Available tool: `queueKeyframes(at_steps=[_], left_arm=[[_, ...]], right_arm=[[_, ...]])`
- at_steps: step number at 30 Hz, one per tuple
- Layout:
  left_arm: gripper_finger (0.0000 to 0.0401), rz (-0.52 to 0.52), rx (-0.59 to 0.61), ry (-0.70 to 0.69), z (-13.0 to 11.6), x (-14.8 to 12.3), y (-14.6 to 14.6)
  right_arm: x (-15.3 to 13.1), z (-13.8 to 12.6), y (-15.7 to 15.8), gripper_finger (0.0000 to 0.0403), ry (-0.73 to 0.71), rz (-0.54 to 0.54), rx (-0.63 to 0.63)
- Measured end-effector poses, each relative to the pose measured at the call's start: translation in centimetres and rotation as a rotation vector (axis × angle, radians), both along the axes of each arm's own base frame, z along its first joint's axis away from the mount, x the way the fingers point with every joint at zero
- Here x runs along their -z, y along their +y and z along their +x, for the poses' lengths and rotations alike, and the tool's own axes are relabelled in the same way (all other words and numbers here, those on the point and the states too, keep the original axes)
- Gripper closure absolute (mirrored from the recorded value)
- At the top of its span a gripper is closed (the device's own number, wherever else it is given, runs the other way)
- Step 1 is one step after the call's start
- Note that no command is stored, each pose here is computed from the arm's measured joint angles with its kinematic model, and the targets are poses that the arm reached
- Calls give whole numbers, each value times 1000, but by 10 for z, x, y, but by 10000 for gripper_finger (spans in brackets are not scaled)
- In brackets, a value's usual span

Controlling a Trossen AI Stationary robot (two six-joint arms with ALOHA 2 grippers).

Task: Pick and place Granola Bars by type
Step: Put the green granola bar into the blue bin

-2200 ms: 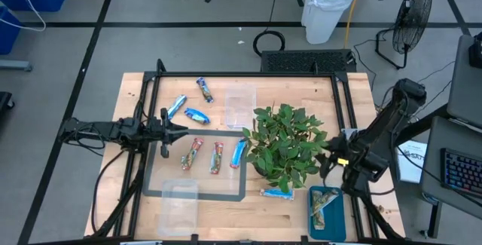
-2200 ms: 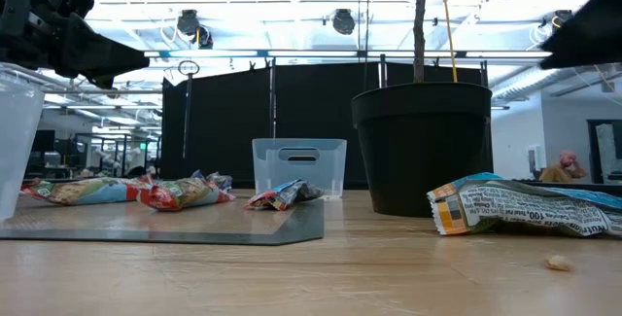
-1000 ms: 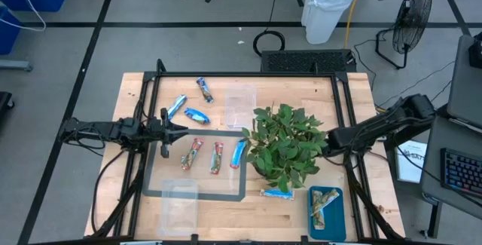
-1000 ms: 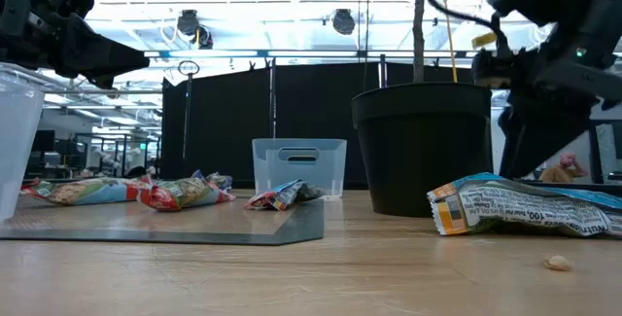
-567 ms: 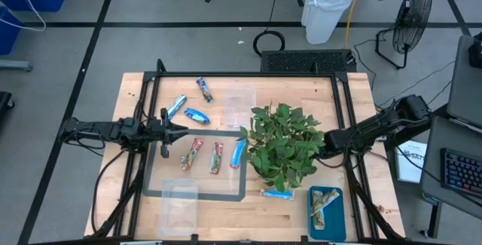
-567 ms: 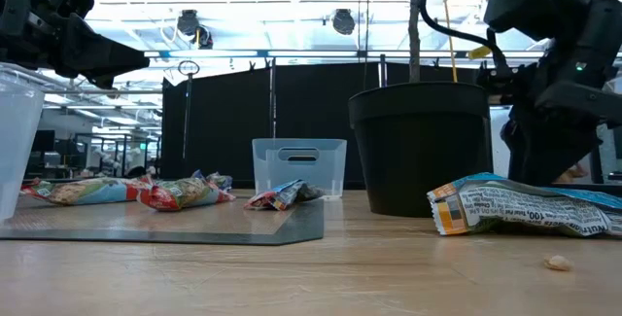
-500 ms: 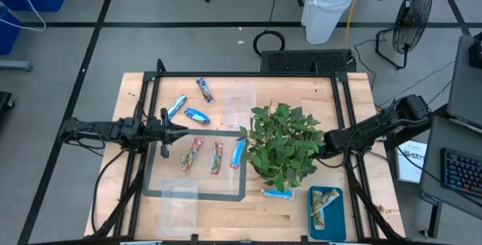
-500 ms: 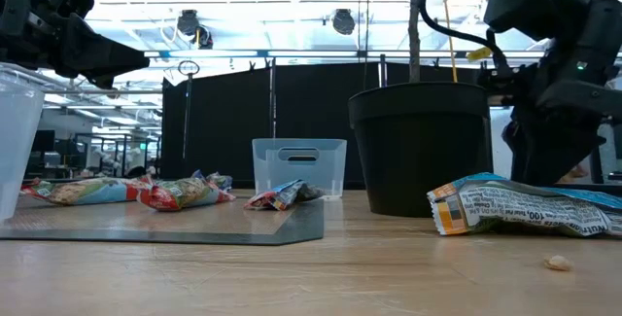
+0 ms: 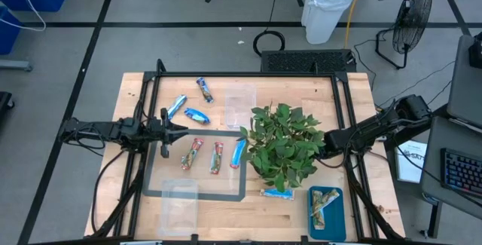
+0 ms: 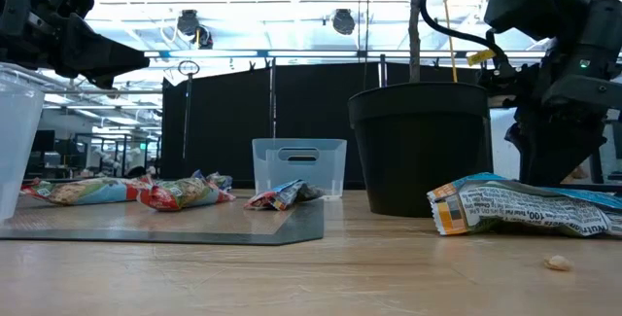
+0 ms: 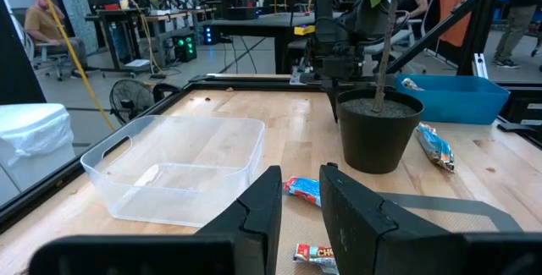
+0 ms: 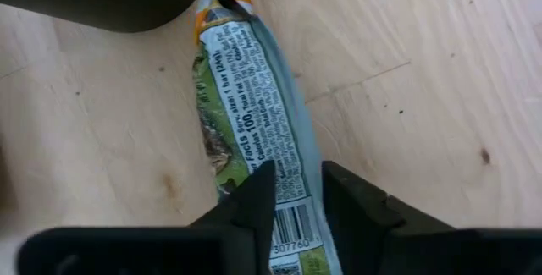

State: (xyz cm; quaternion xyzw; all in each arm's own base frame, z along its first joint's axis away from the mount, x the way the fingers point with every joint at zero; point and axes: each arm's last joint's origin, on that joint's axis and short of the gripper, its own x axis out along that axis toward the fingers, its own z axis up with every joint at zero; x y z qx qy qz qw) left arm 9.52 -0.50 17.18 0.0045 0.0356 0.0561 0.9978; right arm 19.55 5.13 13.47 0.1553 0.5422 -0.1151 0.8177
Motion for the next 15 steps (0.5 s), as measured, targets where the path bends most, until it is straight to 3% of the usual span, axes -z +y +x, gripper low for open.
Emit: queueKeyframes(at_steps=[8, 15], left_arm=[[313, 0, 0, 0, 0, 0, 0], [313, 0, 0, 0, 0, 0, 0]], right_arm=[[0, 0, 0, 394, 2, -9, -20], [0, -1, 0, 402, 14, 3, -48]])
